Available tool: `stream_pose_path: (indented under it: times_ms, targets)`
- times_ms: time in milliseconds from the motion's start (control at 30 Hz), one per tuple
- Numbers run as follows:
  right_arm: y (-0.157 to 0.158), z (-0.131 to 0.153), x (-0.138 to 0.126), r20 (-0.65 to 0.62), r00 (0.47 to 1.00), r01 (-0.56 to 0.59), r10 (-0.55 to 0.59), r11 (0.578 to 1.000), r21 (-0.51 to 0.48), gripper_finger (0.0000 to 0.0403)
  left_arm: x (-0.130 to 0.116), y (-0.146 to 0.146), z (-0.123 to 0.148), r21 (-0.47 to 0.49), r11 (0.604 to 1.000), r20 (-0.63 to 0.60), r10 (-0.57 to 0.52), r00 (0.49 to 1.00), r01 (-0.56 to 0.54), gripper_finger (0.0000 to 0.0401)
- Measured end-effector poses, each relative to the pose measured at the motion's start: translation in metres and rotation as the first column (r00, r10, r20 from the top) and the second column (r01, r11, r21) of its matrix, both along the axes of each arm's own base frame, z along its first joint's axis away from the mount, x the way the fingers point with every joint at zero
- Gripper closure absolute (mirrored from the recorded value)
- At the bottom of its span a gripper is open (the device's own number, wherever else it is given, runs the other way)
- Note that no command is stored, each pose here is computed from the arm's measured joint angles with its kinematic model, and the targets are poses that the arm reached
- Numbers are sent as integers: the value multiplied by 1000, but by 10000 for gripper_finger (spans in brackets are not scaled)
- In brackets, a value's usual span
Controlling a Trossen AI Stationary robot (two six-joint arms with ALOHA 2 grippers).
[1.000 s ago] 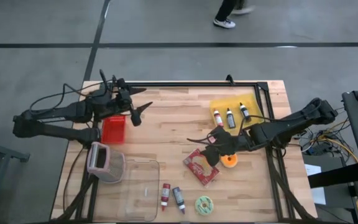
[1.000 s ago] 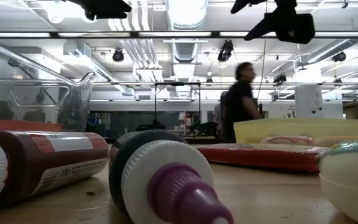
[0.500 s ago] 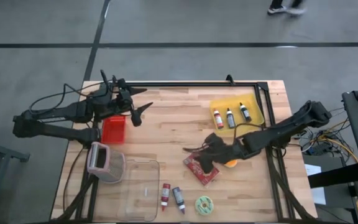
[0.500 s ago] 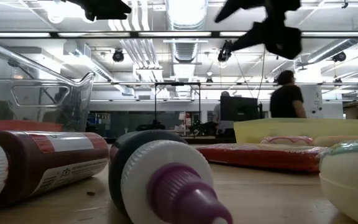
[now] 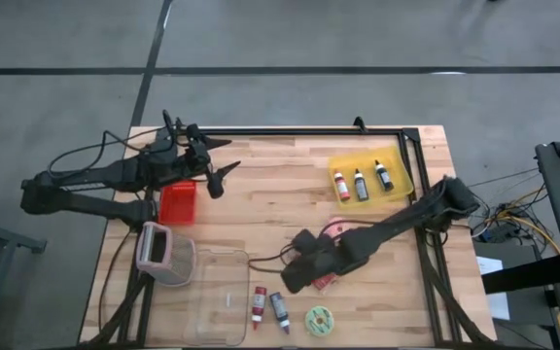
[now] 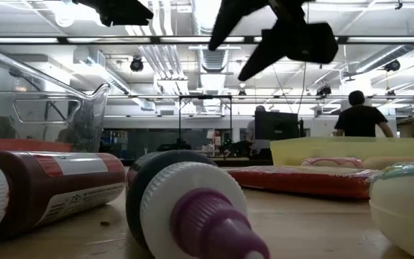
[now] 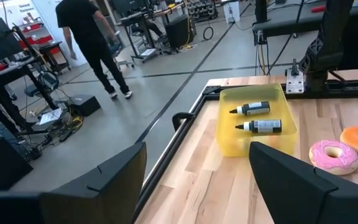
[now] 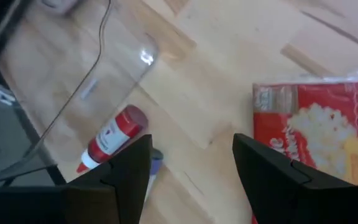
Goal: Pick & Place Food Item
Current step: Put the purple food coloring bottle into the yellow bin
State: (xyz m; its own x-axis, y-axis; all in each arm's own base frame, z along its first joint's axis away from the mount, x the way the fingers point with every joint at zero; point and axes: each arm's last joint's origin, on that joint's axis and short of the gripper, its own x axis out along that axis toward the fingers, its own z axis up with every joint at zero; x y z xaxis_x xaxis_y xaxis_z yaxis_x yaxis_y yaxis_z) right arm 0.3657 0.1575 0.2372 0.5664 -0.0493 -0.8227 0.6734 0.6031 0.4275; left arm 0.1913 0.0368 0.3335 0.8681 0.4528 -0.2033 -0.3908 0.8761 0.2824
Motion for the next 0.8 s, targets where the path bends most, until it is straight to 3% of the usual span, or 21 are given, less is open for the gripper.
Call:
stream_pose_path:
  times_ms: [233,433,800]
  targets:
    - [25,-16,24,-173,982,64,-70,997,-37,184,0,0,0,0,1000,-2,0,1000,0,112]
    - [54,-25,46,-204,978,43,-44,999,-7,184,1,0,-1,-1,1000,-5,0,1000,0,112]
    - [88,-36,62,-250,968,-12,3,999,-37,184,1,0,-1,-1,1000,-6,-1,1000,1,112]
